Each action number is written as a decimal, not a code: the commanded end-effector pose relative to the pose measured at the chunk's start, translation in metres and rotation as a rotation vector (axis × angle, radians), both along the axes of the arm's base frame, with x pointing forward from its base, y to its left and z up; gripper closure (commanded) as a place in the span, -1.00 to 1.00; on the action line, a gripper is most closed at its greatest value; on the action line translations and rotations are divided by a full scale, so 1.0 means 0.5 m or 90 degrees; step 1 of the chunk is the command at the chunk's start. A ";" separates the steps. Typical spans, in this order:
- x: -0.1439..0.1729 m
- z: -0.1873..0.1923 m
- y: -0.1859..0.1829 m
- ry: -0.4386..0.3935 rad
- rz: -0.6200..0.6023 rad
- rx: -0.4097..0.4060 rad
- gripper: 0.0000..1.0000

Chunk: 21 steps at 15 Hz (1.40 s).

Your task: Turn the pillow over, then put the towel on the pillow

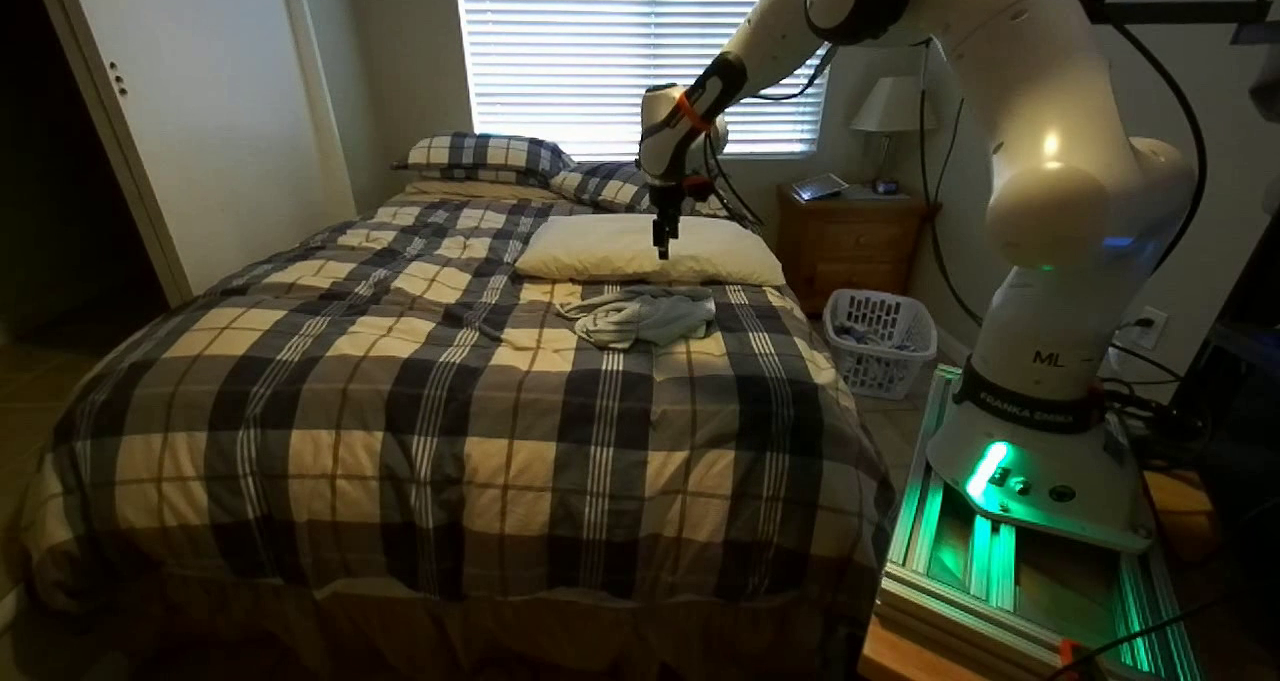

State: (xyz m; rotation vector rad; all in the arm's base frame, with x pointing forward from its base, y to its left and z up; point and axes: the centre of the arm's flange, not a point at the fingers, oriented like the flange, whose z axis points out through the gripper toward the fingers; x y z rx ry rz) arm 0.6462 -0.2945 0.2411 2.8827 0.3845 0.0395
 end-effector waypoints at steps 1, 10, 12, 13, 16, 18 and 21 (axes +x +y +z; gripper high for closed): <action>0.025 -0.043 0.014 -0.030 0.054 0.100 -1.00; 0.041 -0.160 0.026 0.034 0.132 0.157 -1.00; 0.047 -0.182 0.031 0.036 0.144 0.143 -1.00; 0.050 -0.194 0.031 0.037 0.146 0.136 -1.00; 0.058 -0.227 0.034 0.038 0.147 0.125 -1.00; 0.061 -0.247 0.038 0.046 0.146 0.134 -1.00; 0.065 -0.266 0.041 0.053 0.145 0.149 -0.50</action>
